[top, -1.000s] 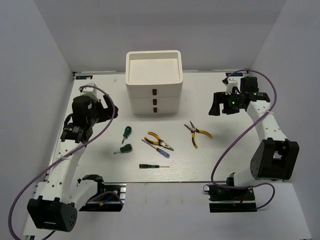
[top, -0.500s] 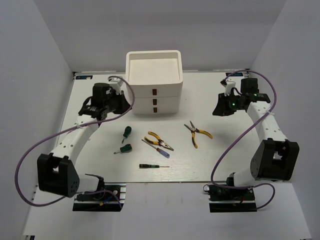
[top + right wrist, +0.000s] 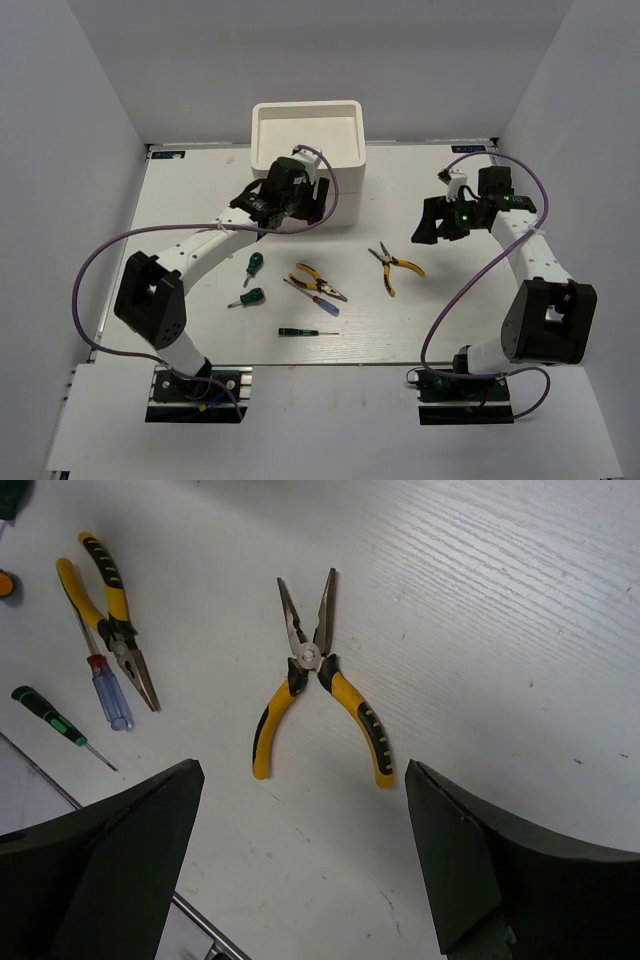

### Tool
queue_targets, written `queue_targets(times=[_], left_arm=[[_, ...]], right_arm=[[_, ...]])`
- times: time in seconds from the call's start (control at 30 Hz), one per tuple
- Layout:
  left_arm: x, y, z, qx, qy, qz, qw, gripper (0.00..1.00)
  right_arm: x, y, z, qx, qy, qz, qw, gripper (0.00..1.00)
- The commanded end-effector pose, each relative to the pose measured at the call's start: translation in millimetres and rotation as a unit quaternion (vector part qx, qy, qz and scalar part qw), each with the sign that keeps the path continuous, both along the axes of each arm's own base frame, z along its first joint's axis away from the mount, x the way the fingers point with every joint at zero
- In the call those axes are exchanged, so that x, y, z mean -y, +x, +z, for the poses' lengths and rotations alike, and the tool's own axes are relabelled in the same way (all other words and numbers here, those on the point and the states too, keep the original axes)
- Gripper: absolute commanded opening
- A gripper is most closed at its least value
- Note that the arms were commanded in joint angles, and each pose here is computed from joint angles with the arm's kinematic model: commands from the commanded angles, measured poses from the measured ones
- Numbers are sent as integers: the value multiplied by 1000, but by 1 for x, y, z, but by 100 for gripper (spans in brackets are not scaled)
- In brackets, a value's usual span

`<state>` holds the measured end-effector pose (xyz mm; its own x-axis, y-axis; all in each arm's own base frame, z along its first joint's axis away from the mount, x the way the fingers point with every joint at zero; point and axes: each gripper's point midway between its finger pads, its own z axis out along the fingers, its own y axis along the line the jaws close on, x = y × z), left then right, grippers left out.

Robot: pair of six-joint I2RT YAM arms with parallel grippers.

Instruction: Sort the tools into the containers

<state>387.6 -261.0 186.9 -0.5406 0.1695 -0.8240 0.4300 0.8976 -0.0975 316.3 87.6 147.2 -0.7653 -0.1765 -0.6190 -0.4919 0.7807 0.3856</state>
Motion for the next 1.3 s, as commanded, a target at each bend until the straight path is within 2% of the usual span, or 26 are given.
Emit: queue_targets(times=[0.0, 0.13, 0.3, 0.43, 0.63, 0.9, 1.1, 1.17, 1.23, 1.27], left_arm=[[-6, 18, 30, 56, 22, 70, 996, 85], [-5, 24, 34, 68, 32, 113, 991, 85], [-2, 28, 36, 72, 44, 151, 985, 79], [6, 32, 46, 83, 23, 157, 984, 74], [1, 37, 49, 90, 29, 194, 976, 65], [-8, 43, 47, 100, 29, 218, 970, 63], [-7, 49, 42, 104, 19, 219, 970, 58], [-6, 50, 37, 99, 20, 221, 970, 54], [-2, 53, 30, 94, 23, 217, 971, 45], [-1, 54, 35, 97, 19, 217, 971, 37]], right_arm=[[-6, 1, 13, 24, 20, 3, 1000, 88], [-6, 1, 12, 26, 24, 2, 999, 88], [-8, 4, 12, 30, 27, 4, 999, 88], [-8, 3, 13, 31, 27, 6, 999, 88], [-7, 1, 10, 27, 27, 5, 999, 88], [-7, -1, 8, 25, 26, 5, 999, 88], [-6, -1, 9, 28, 24, 8, 999, 88], [-6, -1, 7, 26, 23, 8, 999, 88], [-6, -1, 7, 27, 23, 8, 999, 88], [-6, -2, 6, 25, 22, 10, 999, 88]])
